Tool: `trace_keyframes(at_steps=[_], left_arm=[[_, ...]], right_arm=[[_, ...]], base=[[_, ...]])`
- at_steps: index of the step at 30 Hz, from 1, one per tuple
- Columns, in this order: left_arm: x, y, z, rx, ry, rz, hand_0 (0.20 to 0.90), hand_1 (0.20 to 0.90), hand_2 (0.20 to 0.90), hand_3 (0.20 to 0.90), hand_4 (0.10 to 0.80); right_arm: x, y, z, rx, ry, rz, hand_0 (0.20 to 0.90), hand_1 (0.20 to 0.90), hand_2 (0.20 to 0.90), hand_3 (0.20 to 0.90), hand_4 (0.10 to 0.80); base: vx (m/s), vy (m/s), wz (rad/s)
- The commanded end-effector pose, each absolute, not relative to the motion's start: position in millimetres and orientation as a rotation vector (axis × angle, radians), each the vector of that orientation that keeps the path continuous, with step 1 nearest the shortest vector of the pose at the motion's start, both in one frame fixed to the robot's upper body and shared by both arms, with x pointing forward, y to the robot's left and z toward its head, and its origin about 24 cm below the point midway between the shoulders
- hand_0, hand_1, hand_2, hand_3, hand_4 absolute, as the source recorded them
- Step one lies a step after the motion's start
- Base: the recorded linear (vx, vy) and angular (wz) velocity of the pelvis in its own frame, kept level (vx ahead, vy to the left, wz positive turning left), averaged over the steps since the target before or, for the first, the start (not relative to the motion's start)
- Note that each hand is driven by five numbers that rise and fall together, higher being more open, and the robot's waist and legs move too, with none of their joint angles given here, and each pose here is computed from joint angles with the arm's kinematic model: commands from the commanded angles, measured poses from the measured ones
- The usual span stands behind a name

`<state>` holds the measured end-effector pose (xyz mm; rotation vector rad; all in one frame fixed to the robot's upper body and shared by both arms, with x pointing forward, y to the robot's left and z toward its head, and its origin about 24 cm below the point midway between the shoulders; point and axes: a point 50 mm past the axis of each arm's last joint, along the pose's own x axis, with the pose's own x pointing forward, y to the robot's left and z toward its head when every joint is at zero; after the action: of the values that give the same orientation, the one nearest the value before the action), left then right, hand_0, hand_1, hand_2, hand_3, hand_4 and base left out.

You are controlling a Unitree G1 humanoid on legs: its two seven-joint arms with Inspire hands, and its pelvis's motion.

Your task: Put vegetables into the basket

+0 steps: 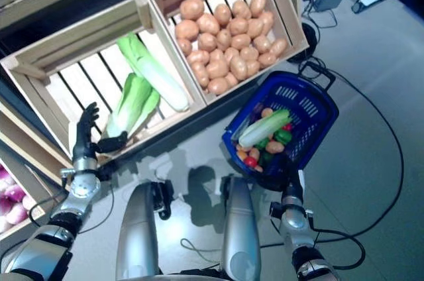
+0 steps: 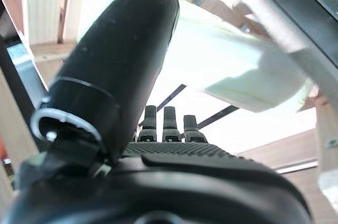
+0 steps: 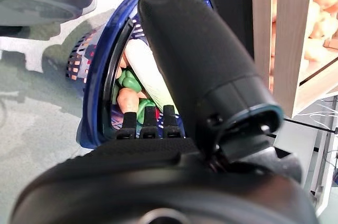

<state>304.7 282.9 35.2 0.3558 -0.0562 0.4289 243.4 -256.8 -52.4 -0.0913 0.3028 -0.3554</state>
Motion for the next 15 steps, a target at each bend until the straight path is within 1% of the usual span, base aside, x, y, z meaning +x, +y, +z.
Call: trace_keyframes(at_steps=[1, 7, 11, 15], left_arm=[[320, 311, 81, 0.358, -0.15, 0.449, 0.9, 0.9, 0.9, 0.9, 0.8], [326, 327, 86, 0.361, -0.036, 0.445, 0.9, 0.9, 0.9, 0.9, 0.8], [328, 334, 89, 0.373, 0.001, 0.453, 0.9, 0.9, 0.9, 0.9, 0.8], [336, 342, 104, 0.354, 0.038, 0.415, 0.9, 0.9, 0.9, 0.9, 0.8]], right_arm=[[243, -284, -30, -0.111, 0.199, -0.425, 0.9, 0.9, 0.9, 0.9, 0.8], [249, -286, -23, -0.13, 0.191, -0.412, 0.9, 0.9, 0.9, 0.9, 0.8], [252, -289, -19, -0.135, 0.18, -0.407, 0.9, 0.9, 0.9, 0.9, 0.8], [262, -294, -4, -0.155, 0.136, -0.404, 0.9, 0.9, 0.9, 0.9, 0.8]], base=[[-0.018, 0.031, 0.02], [-0.01, 0.015, -0.01], [-0.006, 0.015, -0.03], [-0.028, 0.022, -0.03]])
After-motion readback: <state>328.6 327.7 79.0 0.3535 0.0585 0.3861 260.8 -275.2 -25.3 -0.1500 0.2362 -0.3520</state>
